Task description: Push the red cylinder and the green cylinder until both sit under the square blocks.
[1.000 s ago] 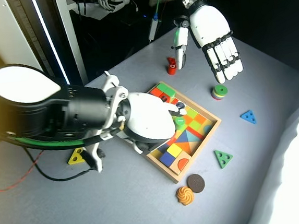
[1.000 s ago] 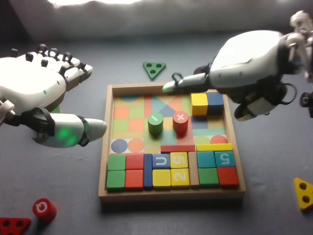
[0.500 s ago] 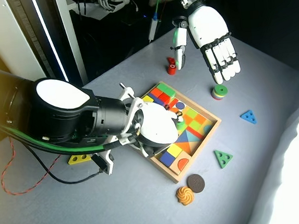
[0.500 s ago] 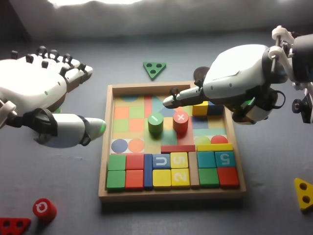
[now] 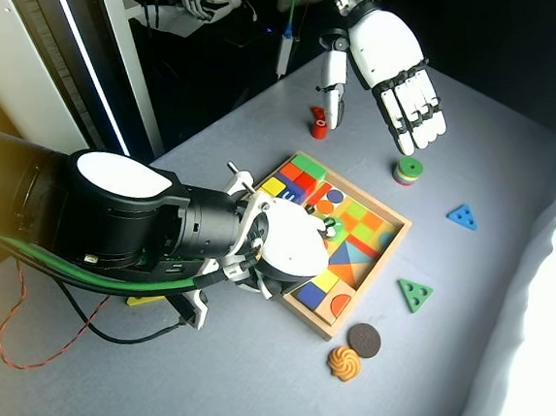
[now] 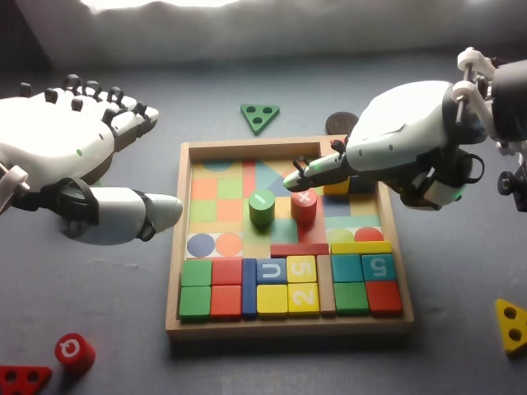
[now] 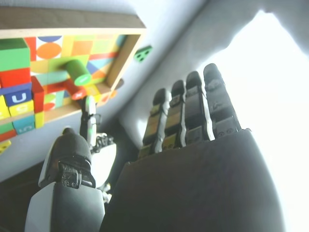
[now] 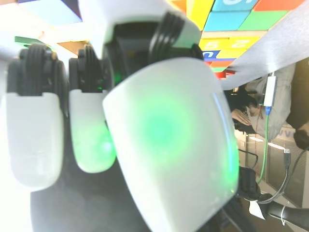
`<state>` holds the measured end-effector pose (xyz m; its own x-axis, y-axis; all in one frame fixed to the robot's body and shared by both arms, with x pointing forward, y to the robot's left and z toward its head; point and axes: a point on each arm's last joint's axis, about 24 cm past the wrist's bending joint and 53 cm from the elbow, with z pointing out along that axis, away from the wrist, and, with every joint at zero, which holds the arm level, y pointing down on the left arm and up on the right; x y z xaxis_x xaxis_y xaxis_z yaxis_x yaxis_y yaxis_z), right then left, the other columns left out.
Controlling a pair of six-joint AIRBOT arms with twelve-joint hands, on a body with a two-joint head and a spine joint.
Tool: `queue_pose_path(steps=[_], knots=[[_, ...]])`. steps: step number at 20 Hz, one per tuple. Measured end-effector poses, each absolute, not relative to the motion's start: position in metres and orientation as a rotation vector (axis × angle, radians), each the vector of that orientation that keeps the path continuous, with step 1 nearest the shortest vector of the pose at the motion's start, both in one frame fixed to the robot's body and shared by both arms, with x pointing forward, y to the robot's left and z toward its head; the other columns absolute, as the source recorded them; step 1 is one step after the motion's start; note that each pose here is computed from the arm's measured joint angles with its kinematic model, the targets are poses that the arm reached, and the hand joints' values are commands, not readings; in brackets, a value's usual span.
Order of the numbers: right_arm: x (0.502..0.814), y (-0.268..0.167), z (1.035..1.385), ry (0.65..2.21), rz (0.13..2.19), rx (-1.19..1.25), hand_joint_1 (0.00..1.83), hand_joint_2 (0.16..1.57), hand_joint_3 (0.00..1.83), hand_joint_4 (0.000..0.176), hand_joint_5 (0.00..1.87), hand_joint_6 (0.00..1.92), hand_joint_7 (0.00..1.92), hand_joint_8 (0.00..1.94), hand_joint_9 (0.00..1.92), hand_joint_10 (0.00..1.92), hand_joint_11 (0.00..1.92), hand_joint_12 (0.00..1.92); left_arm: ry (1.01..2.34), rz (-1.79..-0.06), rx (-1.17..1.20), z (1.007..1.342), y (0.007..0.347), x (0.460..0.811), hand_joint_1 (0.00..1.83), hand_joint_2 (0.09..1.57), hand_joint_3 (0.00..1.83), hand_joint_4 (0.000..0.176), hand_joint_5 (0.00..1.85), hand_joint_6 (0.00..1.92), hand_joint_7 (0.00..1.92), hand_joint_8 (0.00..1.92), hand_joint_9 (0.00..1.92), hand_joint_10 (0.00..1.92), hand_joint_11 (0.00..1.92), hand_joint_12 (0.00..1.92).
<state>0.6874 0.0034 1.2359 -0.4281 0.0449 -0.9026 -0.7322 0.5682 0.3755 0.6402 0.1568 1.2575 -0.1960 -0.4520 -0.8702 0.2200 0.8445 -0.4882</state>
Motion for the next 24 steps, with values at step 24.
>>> queue_pose_path(steps=[24], knots=[[0.68, -0.037, 1.194, 1.929, 0.94, -0.52, 1.83, 0.84, 0.78, 0.0, 0.21, 0.01, 1.82, 1.94, 1.92, 1.92, 1.92, 1.92, 1.655, -0.606, -0.186, 1.261, 0.158, 0.641, 0.0, 1.23, 0.0, 0.0, 0.0, 0.0, 0.0, 0.0, 0.0, 0.0, 0.0, 0.04]])
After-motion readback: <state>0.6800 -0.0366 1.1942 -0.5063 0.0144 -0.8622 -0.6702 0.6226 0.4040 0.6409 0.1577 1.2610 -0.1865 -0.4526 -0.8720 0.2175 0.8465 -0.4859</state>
